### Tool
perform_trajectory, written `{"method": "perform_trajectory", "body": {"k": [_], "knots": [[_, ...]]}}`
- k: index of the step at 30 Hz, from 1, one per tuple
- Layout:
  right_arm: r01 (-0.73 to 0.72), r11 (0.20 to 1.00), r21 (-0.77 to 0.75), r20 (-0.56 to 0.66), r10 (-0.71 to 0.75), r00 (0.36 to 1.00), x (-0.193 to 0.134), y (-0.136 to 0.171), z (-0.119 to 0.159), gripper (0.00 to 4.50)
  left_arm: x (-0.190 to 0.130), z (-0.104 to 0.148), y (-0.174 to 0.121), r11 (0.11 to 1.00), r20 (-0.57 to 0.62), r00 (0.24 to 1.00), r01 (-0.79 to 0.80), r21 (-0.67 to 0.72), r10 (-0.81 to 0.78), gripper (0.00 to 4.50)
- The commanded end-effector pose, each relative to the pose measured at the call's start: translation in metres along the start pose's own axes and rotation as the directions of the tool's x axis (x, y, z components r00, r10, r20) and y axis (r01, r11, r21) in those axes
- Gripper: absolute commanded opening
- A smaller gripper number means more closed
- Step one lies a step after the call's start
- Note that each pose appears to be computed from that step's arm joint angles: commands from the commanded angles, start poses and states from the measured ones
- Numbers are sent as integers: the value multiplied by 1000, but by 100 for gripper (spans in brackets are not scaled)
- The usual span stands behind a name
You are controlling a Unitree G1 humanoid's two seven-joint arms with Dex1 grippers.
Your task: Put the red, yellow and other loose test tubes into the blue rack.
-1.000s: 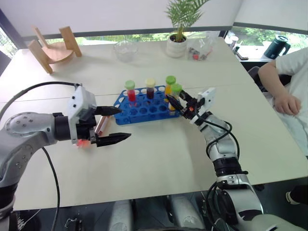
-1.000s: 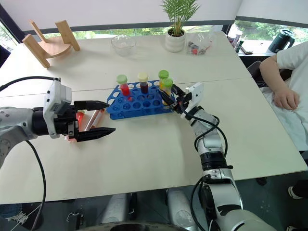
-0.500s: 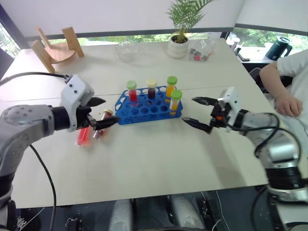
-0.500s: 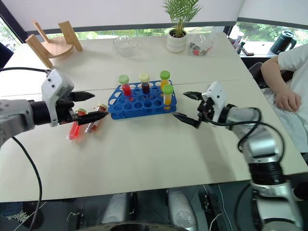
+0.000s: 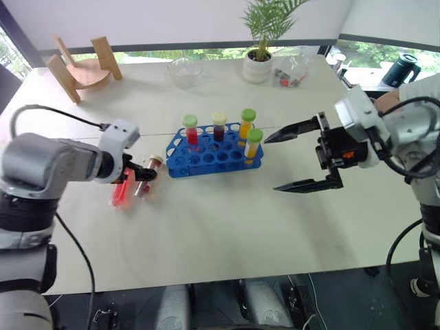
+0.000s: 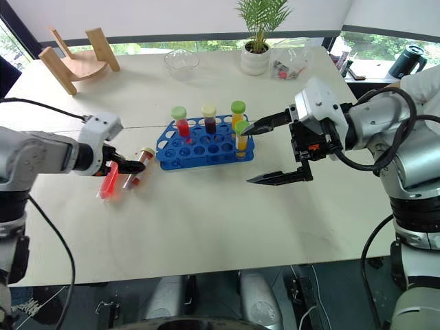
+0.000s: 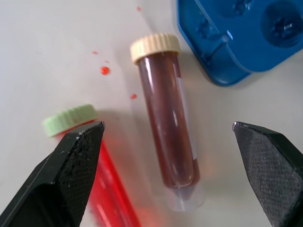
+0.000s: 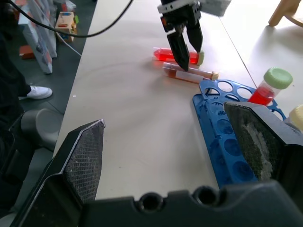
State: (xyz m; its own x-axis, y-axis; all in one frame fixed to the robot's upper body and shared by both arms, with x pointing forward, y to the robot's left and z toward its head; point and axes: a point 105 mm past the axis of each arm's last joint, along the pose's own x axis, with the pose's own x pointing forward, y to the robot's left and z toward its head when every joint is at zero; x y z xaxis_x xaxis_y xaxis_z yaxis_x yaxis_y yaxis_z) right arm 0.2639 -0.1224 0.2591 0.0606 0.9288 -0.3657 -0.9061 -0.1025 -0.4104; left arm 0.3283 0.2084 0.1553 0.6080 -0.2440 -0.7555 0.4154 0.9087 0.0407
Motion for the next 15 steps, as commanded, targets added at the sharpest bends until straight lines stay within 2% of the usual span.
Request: {"method": "perform_trajectory", "body": {"k": [1,14,15], "knots": [[6,998,-56,24,-5,1000,-1,0,15,445,2,6,3,999,6,999,-33,-8,33,450],[59,997,-52,12,-58,998,-5,5,18,445,38,20,-4,998,43,999,-23,-62,25,450],[62,997,-54,10,-62,998,-5,5,18,449,39,21,-6,998,43,999,-14,-64,17,424]]}}
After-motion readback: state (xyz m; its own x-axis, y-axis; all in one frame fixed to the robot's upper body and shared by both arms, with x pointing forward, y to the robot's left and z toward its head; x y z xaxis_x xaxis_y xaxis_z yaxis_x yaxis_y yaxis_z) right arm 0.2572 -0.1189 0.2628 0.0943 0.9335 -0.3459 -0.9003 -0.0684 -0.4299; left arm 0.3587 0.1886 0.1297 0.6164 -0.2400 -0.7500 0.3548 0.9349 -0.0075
